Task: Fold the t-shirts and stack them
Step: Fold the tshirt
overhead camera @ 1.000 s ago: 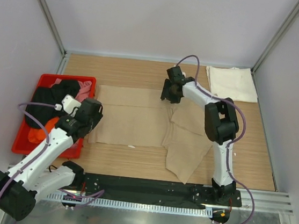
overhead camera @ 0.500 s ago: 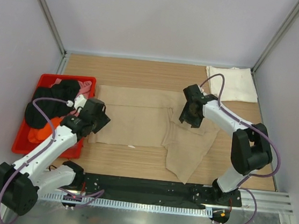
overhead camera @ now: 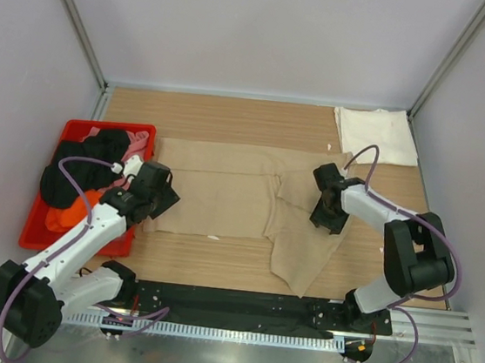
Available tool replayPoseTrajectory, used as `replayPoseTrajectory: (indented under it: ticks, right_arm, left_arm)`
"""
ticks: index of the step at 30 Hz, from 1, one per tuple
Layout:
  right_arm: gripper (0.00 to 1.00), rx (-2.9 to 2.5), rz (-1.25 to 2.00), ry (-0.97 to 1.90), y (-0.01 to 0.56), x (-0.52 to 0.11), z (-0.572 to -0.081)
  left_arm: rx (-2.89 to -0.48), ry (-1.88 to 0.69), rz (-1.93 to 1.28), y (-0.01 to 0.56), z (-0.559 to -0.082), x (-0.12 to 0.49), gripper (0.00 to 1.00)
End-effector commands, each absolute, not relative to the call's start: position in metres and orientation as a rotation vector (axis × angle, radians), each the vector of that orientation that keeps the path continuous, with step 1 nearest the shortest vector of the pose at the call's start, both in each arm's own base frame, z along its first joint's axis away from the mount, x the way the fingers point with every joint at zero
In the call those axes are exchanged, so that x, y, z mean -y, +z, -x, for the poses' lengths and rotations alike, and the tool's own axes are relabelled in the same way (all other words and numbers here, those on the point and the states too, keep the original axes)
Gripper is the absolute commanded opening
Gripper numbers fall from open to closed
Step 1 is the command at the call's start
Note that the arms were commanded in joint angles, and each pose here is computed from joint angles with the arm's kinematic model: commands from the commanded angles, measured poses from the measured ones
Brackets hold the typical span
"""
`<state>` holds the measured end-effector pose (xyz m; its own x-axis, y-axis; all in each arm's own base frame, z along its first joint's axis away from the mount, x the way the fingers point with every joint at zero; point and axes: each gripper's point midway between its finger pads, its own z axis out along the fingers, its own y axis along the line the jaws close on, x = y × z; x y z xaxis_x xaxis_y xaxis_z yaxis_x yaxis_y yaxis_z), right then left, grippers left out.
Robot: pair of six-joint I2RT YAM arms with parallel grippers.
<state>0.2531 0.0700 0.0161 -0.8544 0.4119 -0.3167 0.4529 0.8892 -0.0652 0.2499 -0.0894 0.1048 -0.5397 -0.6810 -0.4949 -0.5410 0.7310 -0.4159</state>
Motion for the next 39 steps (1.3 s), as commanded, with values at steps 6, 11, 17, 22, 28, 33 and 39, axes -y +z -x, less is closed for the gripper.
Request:
replayPoseTrajectory:
  ticks: [6,11,17,22,28,33,39]
  right_arm:
    - [0.5,-2.698,-0.683,-0.279,0.013,-0.025,-0.26]
    - [0.5,-2.671,-0.671,-0.306,0.033,-0.018,-0.266]
    - [0.54,-2.626,-0.832,-0.249,0.067,-0.024,-0.258]
    - [0.54,-2.685,-1.068,-0.146,0.065,-0.041,-0.22]
    - [0.52,-2.788,-1.351,-0.109,0.05,-0.057,-0.153]
    - [0.49,-2.736,-1.457,-0.133,0.039,-0.05,-0.122]
    - [0.46,-2.708,-1.465,-0.107,0.04,-0.049,-0.111]
  left_arm:
    - [-2.268,-0.199,0.908,0.103,-0.249,0.078,0.49]
    - [-2.268,-0.154,0.909,0.103,-0.249,0.073,0.49]
    - [-2.275,-0.132,0.903,0.109,-0.25,0.071,0.5]
    - [-2.278,-0.091,0.965,0.111,-0.247,0.067,0.5]
    - [-2.281,-0.086,1.012,0.116,-0.247,0.068,0.5]
    - [-2.248,-0.127,1.028,0.122,-0.248,0.07,0.49]
    - [-2.237,-0.118,1.022,0.124,-0.249,0.067,0.49]
